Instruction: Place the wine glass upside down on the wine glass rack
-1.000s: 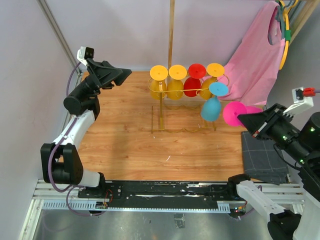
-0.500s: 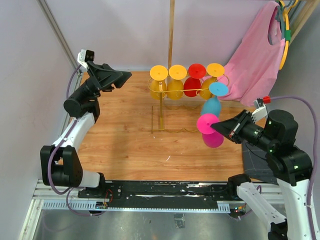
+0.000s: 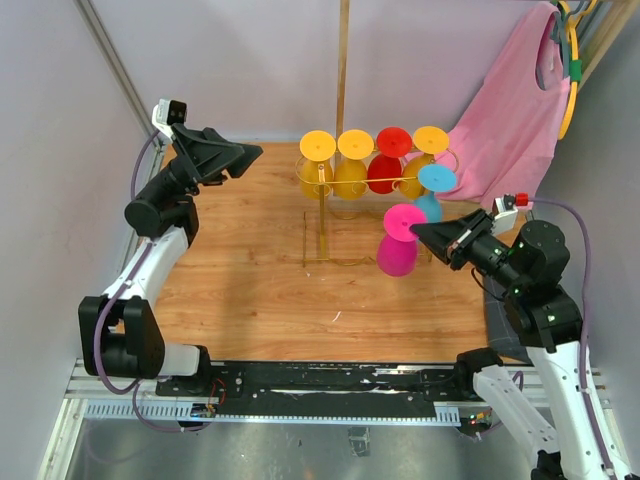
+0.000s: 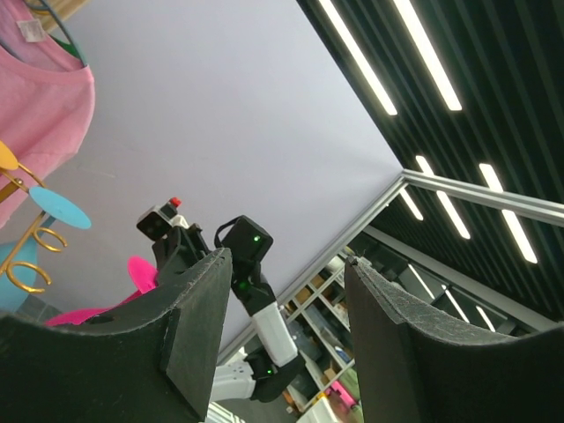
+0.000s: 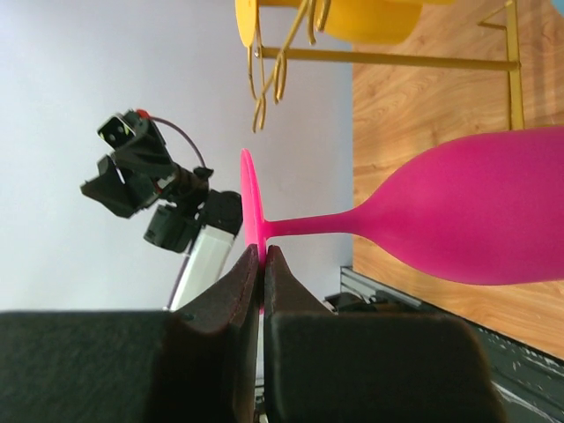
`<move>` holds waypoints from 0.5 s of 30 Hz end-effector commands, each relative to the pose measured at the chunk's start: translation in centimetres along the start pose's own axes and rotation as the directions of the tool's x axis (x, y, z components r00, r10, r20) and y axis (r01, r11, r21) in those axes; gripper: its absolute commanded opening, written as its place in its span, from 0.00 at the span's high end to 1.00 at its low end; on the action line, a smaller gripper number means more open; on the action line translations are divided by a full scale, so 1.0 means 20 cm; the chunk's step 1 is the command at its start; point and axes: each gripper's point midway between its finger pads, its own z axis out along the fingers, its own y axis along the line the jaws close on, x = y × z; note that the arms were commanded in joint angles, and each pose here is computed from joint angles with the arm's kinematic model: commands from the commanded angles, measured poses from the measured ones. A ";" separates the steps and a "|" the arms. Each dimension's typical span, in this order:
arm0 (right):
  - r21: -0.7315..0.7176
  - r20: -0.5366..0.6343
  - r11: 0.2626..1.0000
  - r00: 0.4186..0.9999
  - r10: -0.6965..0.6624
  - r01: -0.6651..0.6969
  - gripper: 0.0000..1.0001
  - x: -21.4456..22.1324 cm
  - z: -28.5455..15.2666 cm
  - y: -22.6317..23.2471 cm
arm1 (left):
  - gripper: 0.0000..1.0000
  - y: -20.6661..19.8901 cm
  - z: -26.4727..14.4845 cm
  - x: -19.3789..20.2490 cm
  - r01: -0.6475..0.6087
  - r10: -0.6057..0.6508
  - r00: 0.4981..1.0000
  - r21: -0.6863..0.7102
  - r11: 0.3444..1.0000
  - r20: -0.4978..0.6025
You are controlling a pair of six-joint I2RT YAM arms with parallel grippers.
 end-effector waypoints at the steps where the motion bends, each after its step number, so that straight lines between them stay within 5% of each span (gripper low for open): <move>1: -0.109 0.056 0.994 0.998 0.025 -0.018 0.99 -0.09 0.02 0.13 | 0.42 -0.19 -0.02 0.12 -0.028 0.037 0.996 0.102 0.994 -0.081; 15: -0.122 0.068 0.989 0.993 0.092 -0.083 0.99 -0.23 0.15 0.12 | 0.42 -0.18 -0.01 0.10 -0.034 0.041 0.996 0.091 0.995 -0.076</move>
